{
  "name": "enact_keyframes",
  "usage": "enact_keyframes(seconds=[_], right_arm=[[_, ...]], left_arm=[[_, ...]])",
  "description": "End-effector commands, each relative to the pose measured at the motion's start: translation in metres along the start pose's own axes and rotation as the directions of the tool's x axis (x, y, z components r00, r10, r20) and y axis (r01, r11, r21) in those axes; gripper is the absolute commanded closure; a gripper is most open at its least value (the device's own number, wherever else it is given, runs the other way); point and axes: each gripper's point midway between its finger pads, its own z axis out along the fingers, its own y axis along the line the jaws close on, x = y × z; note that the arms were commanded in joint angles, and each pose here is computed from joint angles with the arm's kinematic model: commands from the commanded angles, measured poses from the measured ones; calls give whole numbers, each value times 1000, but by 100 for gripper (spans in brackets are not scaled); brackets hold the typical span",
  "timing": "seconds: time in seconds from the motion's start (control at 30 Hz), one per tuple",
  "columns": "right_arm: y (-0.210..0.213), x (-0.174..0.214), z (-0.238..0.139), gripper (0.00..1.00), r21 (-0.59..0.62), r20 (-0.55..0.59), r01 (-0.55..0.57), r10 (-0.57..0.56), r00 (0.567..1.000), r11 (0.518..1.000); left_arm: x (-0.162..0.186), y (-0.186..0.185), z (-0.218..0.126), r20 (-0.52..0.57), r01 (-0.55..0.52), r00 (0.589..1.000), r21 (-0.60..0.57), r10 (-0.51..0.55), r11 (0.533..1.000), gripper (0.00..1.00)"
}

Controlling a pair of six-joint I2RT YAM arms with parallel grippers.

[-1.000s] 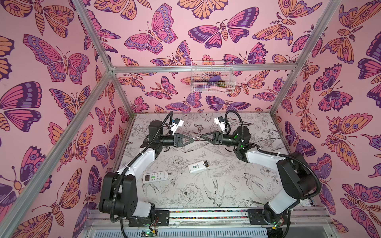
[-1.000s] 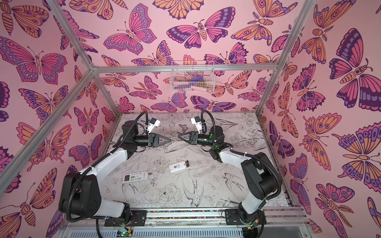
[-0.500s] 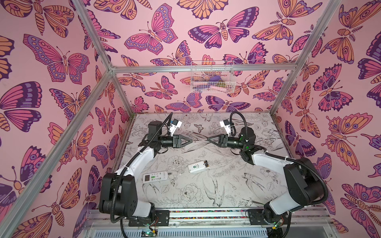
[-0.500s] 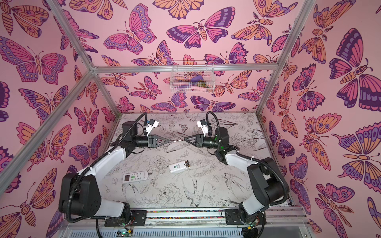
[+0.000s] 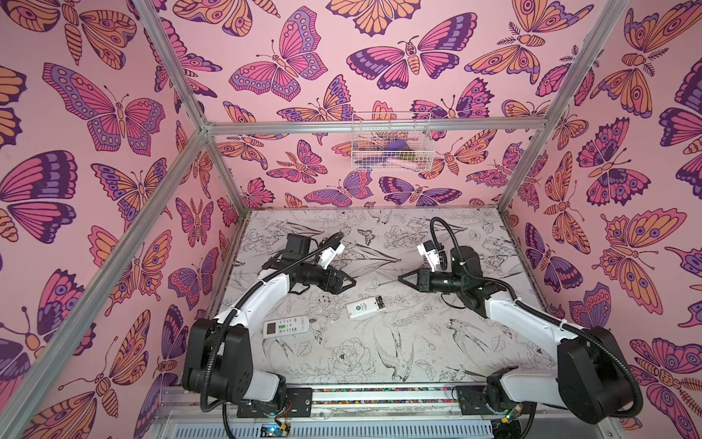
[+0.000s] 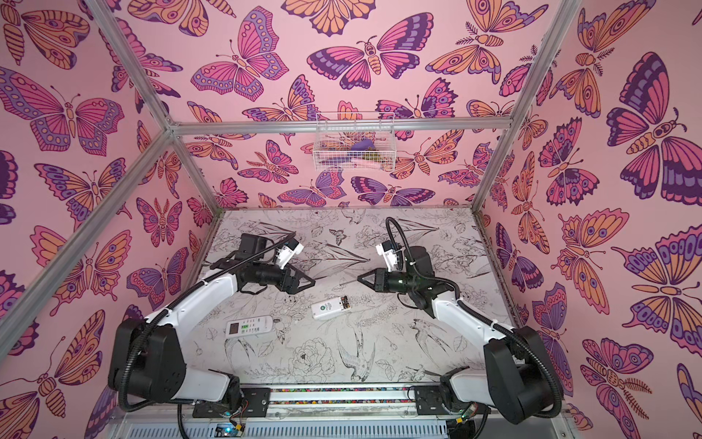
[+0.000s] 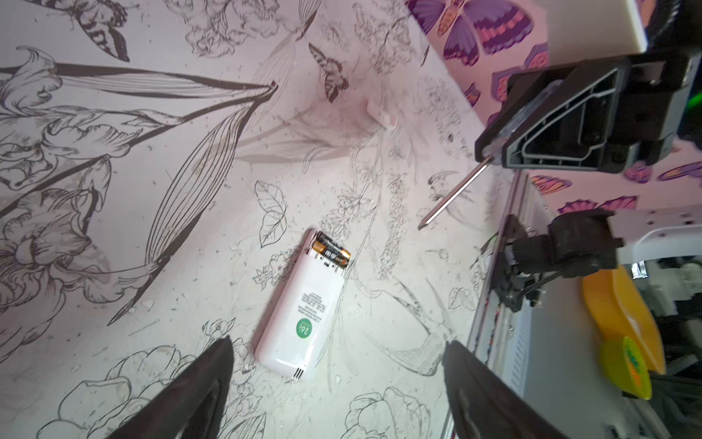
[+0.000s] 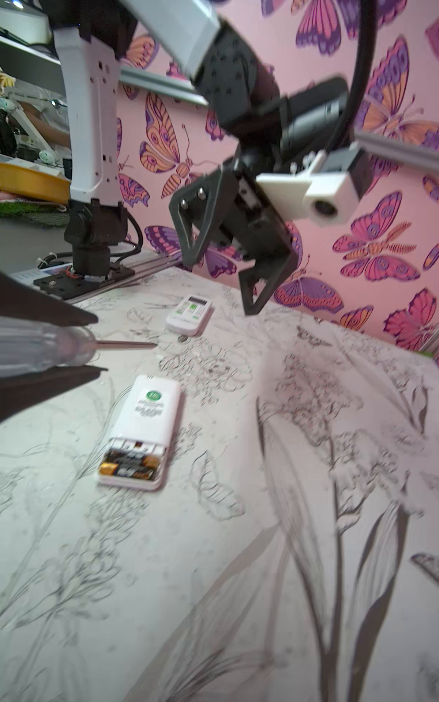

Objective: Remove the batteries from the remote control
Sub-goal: 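Grasp the white remote with the left gripper while the right aims the screwdriver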

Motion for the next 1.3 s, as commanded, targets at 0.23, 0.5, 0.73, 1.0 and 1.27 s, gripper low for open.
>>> enact_keyframes(seconds=[0.23,0.5,0.73,1.0,1.27], right_arm=[[-37,49,4,100,140,-62,-65,74,995,988],[-54,53,11,100,169,-48,-98,108,993,981],[-61,52,17,100,185,-54,-118,130,990,976],[-63,55,26,100,175,-82,-112,128,988,978],[-61,52,28,100,170,-90,-108,125,988,979]], left_arm=[[43,18,26,-205,-222,959,-113,196,968,6],[60,14,52,-292,-276,924,-69,245,959,3],[69,8,70,-359,-286,897,-30,257,958,5],[86,4,92,-457,-334,841,-18,290,942,5],[94,10,102,-506,-347,814,-30,285,937,9]])
